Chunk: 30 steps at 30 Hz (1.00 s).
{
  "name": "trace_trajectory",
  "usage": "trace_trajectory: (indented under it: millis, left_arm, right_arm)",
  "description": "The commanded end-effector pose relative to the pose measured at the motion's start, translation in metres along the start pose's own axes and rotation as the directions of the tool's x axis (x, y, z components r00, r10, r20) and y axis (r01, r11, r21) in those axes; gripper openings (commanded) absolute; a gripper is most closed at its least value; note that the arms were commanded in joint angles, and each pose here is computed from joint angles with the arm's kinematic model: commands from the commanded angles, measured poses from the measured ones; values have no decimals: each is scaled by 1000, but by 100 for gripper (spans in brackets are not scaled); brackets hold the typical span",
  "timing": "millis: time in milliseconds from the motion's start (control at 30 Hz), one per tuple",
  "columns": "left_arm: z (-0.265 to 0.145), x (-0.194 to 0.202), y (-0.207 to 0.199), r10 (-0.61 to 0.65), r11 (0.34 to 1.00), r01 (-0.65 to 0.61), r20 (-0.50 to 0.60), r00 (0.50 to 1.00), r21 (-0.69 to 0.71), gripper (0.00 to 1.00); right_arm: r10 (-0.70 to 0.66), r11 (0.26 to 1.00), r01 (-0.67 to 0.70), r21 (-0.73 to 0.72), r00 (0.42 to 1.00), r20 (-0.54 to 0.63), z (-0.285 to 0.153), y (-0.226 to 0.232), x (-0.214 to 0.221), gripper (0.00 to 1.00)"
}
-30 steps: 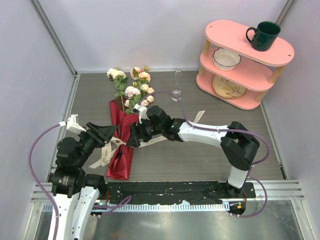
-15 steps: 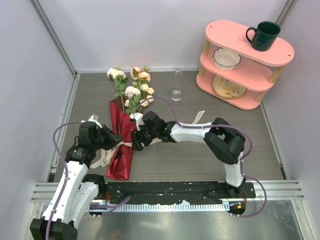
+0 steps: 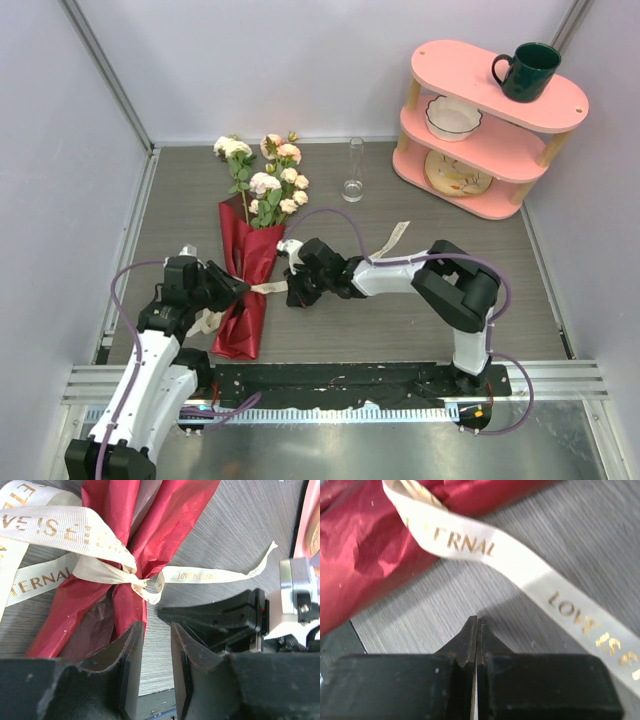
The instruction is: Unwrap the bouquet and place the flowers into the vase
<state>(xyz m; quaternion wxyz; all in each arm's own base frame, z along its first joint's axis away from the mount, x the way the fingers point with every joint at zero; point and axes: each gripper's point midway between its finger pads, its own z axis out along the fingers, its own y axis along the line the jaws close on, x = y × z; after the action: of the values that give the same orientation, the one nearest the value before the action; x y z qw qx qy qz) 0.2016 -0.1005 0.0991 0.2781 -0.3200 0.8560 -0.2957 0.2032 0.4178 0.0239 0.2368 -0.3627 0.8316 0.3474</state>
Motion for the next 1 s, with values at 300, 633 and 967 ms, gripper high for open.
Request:
trace_trajectory:
  millis: [300,633,967]
  left_arm:
    - [-2,-27,15,-5,984,22,95,995,-174,31]
    - [12,-20,55,-96,963,137,181,979,-232,35]
    - [17,18,-43,-17,959,10,23,1000,283,51]
  right_arm:
    - [60,983,-33,-182,987,149,-46,73,-60,41]
    - [102,971,-61,-230,981,168,-45,84,-66,52]
    - [175,971,-144,-190,972,157,-56,53,-48,61]
